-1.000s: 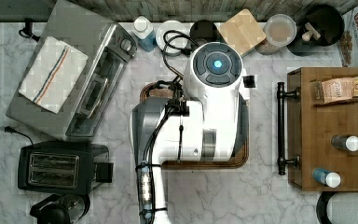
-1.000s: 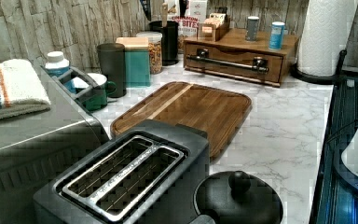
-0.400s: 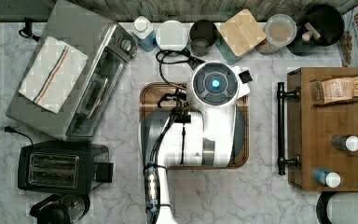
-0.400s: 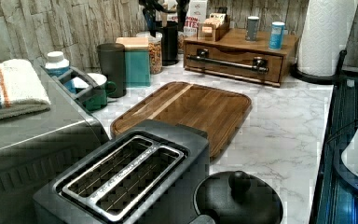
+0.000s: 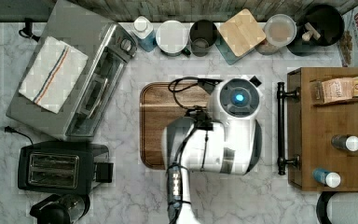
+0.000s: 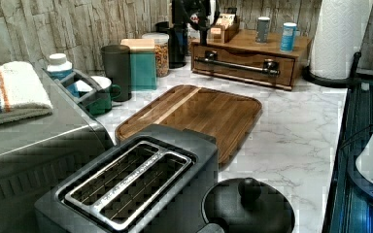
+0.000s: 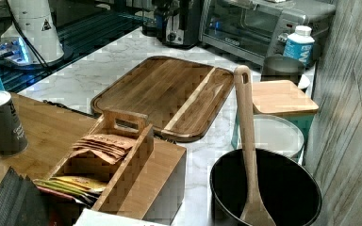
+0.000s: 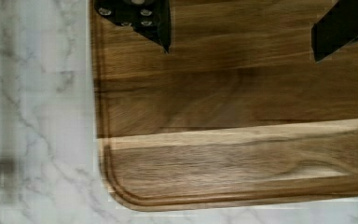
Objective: Open the drawer.
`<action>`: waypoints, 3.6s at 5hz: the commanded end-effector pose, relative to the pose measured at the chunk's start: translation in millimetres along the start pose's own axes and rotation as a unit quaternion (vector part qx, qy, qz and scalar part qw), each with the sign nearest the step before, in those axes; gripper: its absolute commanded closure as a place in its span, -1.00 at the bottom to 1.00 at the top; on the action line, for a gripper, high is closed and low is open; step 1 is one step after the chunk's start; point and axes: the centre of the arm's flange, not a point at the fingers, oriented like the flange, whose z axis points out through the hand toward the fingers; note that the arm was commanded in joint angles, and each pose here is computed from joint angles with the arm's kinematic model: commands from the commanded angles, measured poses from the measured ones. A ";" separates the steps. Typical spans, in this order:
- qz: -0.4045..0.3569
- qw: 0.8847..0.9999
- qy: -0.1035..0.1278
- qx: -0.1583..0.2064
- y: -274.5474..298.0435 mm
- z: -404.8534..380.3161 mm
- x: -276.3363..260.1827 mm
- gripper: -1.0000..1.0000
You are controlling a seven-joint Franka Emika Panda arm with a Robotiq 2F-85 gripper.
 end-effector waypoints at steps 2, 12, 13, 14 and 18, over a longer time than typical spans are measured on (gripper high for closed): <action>0.016 0.994 0.096 -0.050 124.3 -22.2 -14.1 -1.00; 0.023 0.992 0.111 -0.056 178.5 69.3 -36.7 -1.00; 0.011 0.992 0.113 -0.057 185.4 83.0 -36.6 -1.00; 0.006 0.991 0.119 -0.061 191.7 99.8 -35.1 -1.00; 0.006 0.992 0.113 -0.052 183.1 129.0 -18.5 -1.00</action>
